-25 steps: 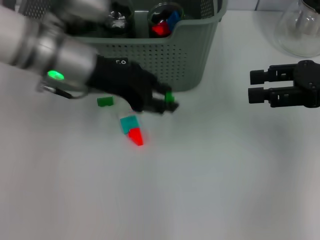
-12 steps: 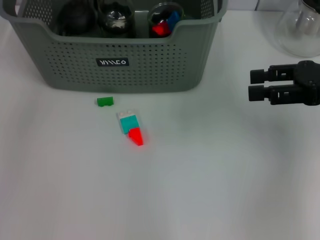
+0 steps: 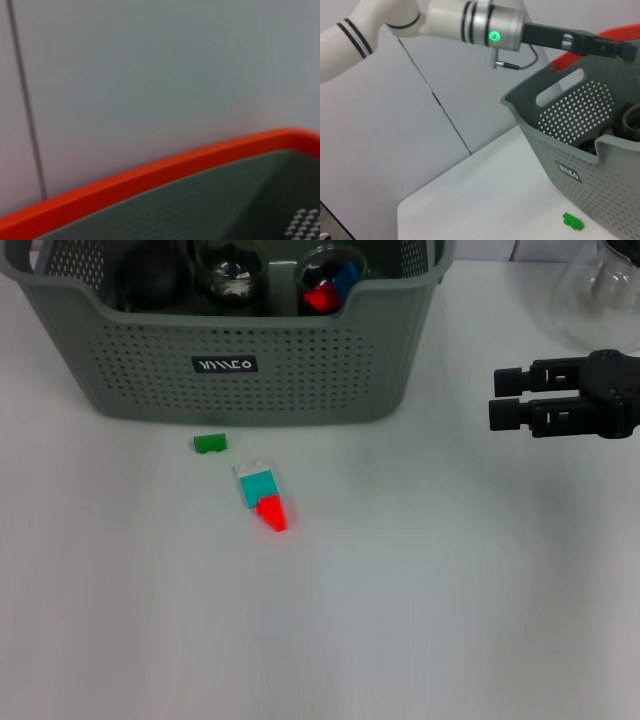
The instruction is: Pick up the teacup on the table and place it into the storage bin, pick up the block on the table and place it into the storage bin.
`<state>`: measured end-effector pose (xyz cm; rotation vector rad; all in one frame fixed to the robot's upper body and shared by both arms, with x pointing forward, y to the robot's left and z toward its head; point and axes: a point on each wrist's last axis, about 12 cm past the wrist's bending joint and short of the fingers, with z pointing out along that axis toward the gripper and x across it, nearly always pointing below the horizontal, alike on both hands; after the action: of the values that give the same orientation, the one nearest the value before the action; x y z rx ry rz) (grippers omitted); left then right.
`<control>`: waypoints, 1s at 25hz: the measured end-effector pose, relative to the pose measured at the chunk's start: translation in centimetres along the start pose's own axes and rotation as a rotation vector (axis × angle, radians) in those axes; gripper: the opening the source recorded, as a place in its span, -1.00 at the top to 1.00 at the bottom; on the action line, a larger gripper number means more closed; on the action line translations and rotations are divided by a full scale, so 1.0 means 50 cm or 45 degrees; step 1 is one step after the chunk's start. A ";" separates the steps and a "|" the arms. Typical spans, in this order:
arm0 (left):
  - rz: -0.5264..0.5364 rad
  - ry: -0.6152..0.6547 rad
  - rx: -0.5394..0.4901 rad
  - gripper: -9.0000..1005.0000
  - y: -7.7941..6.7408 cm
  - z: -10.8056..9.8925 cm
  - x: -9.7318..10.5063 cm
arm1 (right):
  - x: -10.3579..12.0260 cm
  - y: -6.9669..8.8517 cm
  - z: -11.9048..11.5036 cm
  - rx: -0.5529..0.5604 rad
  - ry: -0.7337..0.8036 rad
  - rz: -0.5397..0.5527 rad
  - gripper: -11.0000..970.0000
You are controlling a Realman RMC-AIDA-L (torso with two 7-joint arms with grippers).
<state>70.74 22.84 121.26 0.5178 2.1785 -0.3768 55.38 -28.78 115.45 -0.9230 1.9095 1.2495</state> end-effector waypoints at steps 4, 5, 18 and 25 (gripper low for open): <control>0.029 0.049 -0.053 0.12 -0.006 0.020 0.007 | 0.000 0.000 0.001 -0.003 0.002 0.000 -0.46; 0.038 0.059 -0.057 0.12 -0.009 0.022 0.009 | 0.000 0.000 0.002 -0.003 0.003 0.000 -0.46; 0.103 0.102 -0.079 0.11 -0.027 0.036 0.020 | 0.004 0.002 0.002 -0.009 0.005 0.006 -0.46; 0.108 0.038 -0.097 -0.17 -0.017 0.002 0.010 | 0.003 0.003 0.003 -0.014 0.006 -0.004 -0.46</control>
<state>70.13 22.17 120.87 0.5742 2.1821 -0.2406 55.21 -28.65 115.35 -0.9350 1.9057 1.2578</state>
